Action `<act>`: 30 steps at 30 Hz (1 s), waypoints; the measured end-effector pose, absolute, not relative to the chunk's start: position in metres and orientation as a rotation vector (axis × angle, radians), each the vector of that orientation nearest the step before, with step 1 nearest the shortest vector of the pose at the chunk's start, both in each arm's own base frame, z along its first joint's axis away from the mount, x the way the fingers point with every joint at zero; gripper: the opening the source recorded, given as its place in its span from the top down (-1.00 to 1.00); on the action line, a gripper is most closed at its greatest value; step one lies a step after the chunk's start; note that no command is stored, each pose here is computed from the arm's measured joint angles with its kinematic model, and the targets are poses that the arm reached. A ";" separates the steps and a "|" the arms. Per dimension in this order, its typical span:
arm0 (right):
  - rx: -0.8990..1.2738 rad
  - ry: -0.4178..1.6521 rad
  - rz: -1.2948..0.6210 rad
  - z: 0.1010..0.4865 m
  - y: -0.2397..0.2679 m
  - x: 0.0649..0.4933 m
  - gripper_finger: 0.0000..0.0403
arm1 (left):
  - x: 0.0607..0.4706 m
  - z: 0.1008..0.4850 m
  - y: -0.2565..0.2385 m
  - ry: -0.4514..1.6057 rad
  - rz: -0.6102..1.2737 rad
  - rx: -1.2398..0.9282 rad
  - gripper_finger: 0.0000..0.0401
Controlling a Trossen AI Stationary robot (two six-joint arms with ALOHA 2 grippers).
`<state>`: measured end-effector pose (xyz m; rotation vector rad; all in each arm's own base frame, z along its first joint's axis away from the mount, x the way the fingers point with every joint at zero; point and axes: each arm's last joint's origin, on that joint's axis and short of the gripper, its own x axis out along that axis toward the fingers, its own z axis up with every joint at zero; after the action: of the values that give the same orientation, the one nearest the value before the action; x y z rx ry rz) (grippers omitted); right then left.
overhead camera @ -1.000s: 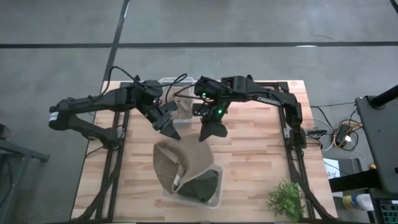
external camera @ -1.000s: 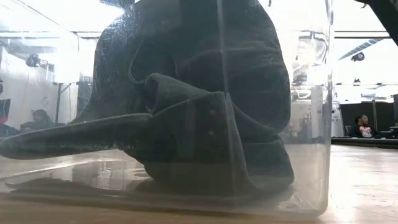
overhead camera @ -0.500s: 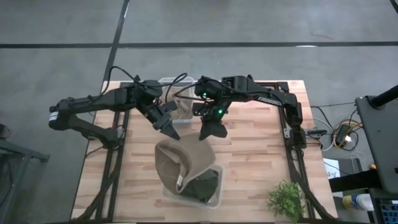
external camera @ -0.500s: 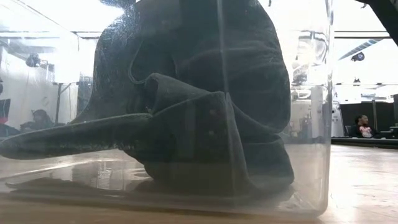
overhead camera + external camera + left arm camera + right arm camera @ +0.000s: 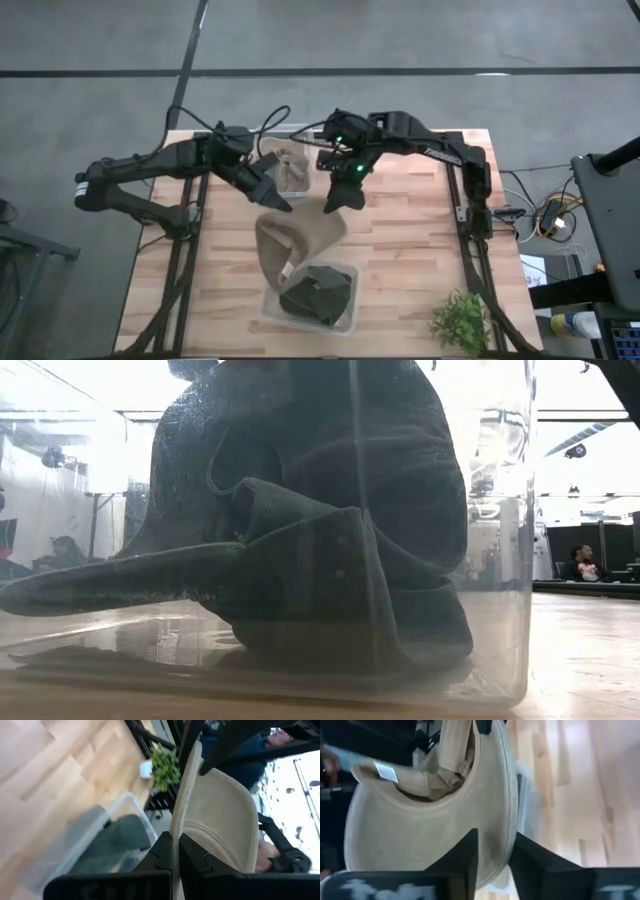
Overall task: Pick & Place hat
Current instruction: Put the brown cap into the top transparent bin
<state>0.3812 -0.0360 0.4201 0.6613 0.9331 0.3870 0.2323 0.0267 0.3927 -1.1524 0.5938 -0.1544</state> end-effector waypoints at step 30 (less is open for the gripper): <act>0.704 0.463 -0.526 0.510 -0.084 0.271 -0.02 | 0.215 0.435 0.069 -0.101 0.451 -0.658 0.97</act>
<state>0.2710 -0.0837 0.5095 0.7037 0.4629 -0.5258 0.2149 0.0688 0.4354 -0.6580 -0.1014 0.4506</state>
